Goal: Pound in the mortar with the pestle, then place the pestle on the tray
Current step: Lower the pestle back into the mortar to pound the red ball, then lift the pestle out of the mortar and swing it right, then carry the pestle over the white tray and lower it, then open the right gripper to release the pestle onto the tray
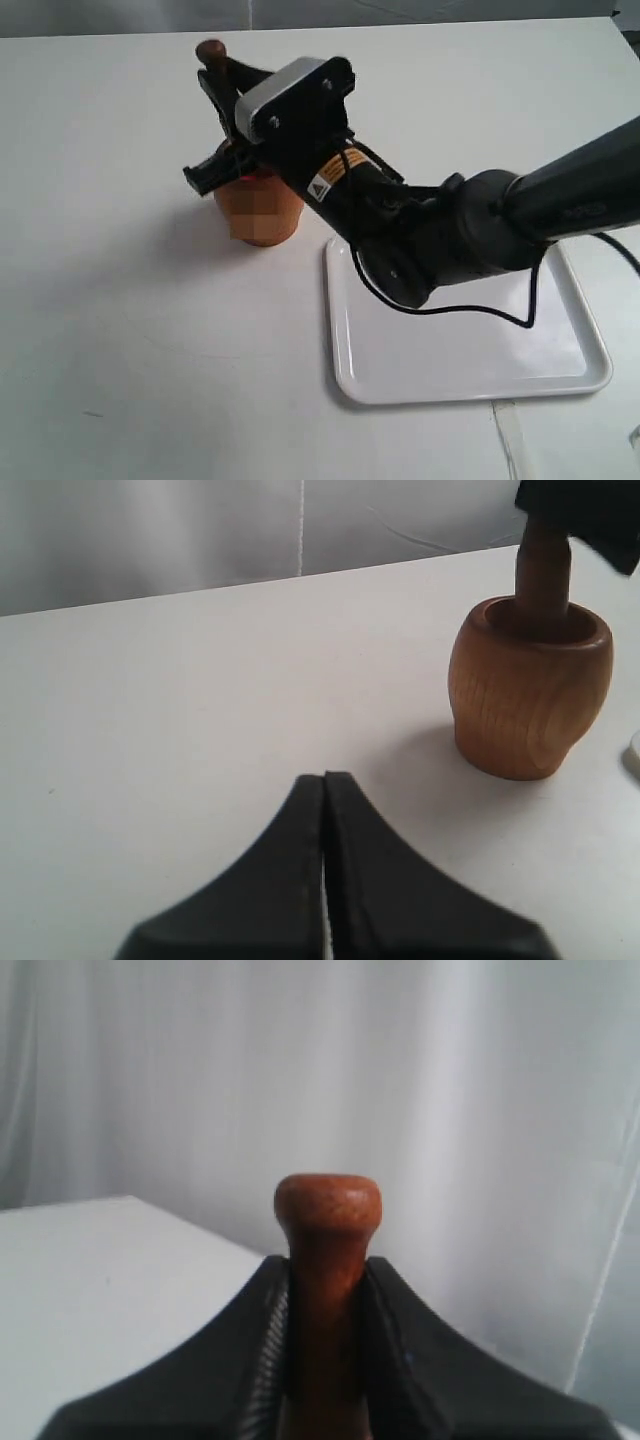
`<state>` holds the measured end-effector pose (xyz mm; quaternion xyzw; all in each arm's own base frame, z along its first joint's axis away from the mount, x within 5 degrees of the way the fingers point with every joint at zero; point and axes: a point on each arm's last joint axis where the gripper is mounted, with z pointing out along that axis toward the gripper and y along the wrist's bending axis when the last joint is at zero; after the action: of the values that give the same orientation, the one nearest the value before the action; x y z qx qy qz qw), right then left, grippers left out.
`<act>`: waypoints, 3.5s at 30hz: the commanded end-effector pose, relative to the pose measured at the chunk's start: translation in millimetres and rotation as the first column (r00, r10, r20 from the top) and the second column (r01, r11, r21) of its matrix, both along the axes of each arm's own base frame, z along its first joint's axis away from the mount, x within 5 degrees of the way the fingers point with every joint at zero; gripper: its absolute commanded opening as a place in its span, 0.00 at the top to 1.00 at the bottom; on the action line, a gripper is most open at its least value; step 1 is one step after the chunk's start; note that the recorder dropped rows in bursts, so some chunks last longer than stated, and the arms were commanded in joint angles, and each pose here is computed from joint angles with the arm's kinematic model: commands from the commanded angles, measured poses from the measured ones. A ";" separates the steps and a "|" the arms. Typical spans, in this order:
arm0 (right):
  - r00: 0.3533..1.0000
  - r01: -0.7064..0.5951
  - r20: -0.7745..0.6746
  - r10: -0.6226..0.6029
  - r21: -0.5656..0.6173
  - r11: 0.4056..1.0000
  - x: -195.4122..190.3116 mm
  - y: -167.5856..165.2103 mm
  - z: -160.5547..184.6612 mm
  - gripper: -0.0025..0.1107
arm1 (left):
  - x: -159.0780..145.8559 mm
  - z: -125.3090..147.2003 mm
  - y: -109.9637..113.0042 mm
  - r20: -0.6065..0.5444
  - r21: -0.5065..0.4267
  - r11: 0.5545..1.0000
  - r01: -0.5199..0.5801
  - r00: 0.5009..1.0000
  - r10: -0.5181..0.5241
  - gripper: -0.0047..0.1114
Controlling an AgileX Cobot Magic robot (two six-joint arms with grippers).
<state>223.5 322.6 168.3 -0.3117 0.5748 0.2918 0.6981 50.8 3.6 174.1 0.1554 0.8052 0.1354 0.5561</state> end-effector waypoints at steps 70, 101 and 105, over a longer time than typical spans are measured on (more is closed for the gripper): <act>0.896 0.151 -0.139 -0.422 -0.799 0.583 -49.6 -134.2 43.8 0.98 | 0.1 0.1 -0.7 0.004 -0.015 1.000 0.006 1.000 -0.006 0.96; 0.871 -0.106 -0.300 -0.388 -0.888 0.448 -50.0 -112.1 -40.9 0.58 | 0.1 0.1 -0.7 0.004 -0.015 1.000 0.006 1.000 -0.006 0.96; 0.891 -0.045 -0.277 -0.360 -0.843 0.536 -51.3 -114.5 -7.5 0.58 | 0.1 0.1 -0.7 0.004 -0.015 1.000 0.006 1.000 -0.006 0.96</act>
<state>174.2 209.9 139.3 -0.4940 0.8088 -0.0410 0.3165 50.8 3.6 174.1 0.1554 0.8052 0.1354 0.5561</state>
